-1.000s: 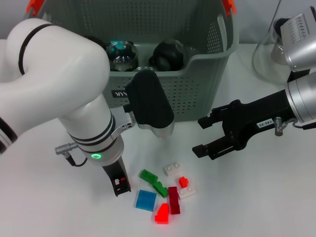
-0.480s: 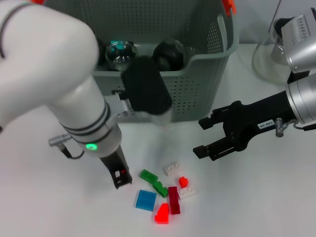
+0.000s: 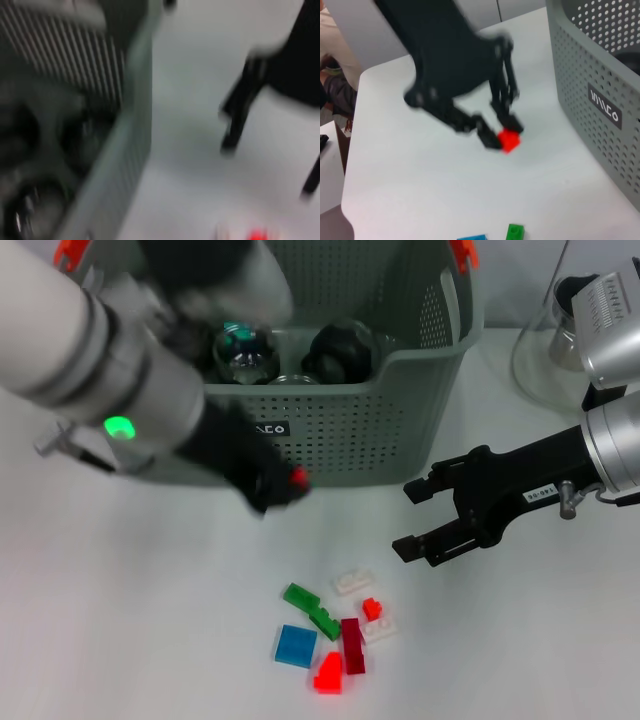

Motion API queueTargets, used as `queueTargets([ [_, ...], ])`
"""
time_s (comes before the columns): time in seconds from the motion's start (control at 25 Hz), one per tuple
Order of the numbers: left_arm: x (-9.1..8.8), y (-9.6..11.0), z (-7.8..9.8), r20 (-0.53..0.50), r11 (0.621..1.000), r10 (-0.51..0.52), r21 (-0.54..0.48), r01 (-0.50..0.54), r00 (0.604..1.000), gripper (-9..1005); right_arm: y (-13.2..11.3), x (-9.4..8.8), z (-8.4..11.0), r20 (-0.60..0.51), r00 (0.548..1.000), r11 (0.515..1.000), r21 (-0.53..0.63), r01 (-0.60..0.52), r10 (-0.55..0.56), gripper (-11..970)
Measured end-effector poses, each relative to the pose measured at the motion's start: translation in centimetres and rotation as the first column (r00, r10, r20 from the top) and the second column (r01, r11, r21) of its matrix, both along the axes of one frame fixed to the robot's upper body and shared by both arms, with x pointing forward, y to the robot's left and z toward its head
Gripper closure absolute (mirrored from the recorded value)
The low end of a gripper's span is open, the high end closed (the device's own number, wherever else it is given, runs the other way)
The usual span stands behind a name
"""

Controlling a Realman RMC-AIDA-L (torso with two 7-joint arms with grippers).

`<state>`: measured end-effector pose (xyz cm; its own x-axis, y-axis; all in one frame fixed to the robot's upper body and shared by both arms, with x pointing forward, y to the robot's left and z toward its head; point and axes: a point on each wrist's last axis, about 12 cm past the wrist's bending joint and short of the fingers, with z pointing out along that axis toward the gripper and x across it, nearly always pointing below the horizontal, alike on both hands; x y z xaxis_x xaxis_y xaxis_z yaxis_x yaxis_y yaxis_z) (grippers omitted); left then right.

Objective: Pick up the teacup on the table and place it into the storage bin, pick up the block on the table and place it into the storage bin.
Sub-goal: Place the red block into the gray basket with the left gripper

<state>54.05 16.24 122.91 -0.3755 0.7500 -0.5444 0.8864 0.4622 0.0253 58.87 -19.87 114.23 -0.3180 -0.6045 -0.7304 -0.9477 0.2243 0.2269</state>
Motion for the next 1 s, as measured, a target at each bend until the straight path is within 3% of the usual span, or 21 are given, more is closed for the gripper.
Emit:
queueTargets([
  [0.2, 1.8, 2.3, 4.1, 0.113, 0.978, 0.069, -0.205, -0.045, 0.991, 813, 0.0, 0.0, 0.1, -0.001, 1.0, 1.0, 0.0, -0.004, 0.004, 75],
  [0.36, 4.7, 3.7, 5.2, 0.146, 0.959, 0.144, -0.263, -0.102, 0.979, 791, 0.0, 0.0, 0.1, -0.002, 1.0, 1.0, -0.001, -0.008, 0.008, 76],
  [0.52, 7.9, 4.8, 4.4, 0.136, 0.935, 0.242, -0.295, -0.194, 0.961, 761, 0.1, 0.0, 0.1, -0.003, 1.0, 1.0, -0.003, -0.012, 0.012, 76],
  [0.68, 10.5, 6.0, 2.3, 0.106, 0.897, 0.354, -0.32, -0.306, 0.929, 731, 0.1, -0.1, 0.1, -0.005, 1.0, 1.0, -0.002, -0.014, 0.014, 76],
  [1.0, 11.3, 7.1, 0.8, 0.105, 0.864, 0.431, -0.336, -0.376, 0.896, 672, 0.1, -0.1, 0.2, -0.007, 1.0, 1.0, 0.0, -0.017, 0.017, 76],
])
